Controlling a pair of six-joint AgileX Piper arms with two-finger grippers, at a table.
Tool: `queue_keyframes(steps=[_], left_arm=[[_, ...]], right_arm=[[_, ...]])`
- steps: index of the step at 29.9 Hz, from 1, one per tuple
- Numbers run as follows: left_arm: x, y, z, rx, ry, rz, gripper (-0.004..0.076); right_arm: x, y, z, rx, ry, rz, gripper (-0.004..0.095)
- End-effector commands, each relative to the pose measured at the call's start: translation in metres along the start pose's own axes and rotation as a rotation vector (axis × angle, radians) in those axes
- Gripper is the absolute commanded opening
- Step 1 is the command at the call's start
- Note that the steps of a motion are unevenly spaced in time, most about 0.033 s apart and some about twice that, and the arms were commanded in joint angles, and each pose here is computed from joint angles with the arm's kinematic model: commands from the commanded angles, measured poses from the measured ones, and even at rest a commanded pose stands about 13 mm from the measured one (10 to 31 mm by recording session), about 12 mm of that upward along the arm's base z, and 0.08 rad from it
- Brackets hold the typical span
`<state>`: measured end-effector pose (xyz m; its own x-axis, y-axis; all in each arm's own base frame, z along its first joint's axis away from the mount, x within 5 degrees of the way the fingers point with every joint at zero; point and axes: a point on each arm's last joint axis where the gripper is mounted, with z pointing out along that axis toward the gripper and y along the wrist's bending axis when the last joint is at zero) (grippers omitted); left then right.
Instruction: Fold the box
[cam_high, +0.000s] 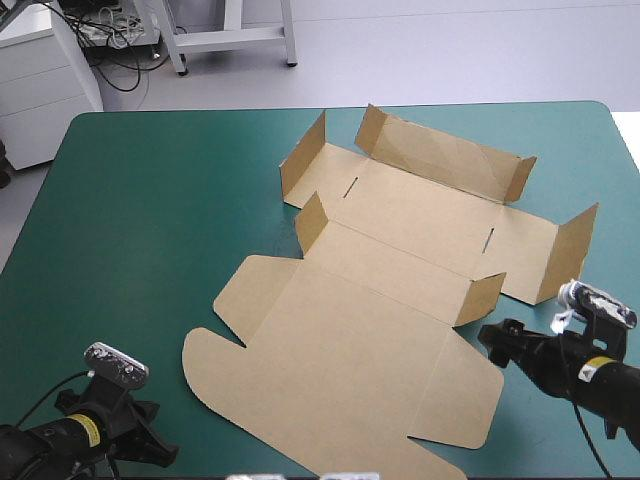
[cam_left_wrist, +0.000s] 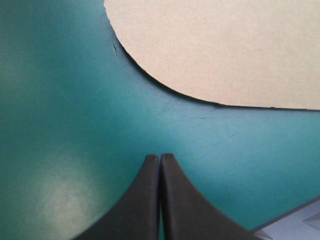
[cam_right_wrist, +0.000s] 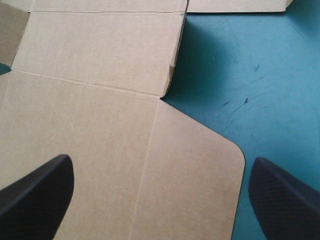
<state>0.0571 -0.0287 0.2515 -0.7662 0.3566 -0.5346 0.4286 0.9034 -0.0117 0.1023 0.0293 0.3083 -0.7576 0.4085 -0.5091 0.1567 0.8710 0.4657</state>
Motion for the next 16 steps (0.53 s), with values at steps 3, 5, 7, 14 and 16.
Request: queue_keyframes(steps=[3,5,7,14,16], left_arm=[[-0.008,-0.001,-0.005,0.014,-0.051,-0.004,-0.0032],[-0.008,-0.001,-0.005,0.014,-0.051,-0.004,-0.0032],[-0.008,-0.001,-0.005,0.014,-0.051,-0.004,-0.0032],[-0.008,-0.001,-0.005,0.014,-0.051,-0.004,-0.0032],[-0.008,-0.001,-0.005,0.014,-0.051,-0.004,-0.0032]], right_arm=[[-0.034,0.012,0.024,-0.003,-0.026,0.030,0.0874],[-0.044,0.015,0.034,0.013,-0.012,0.029,0.0874],[-0.052,0.018,0.041,0.023,0.001,0.024,0.0874],[-0.085,0.028,0.076,0.069,0.086,0.008,0.0873],[-0.091,0.029,0.089,0.086,0.127,0.015,0.0873]])
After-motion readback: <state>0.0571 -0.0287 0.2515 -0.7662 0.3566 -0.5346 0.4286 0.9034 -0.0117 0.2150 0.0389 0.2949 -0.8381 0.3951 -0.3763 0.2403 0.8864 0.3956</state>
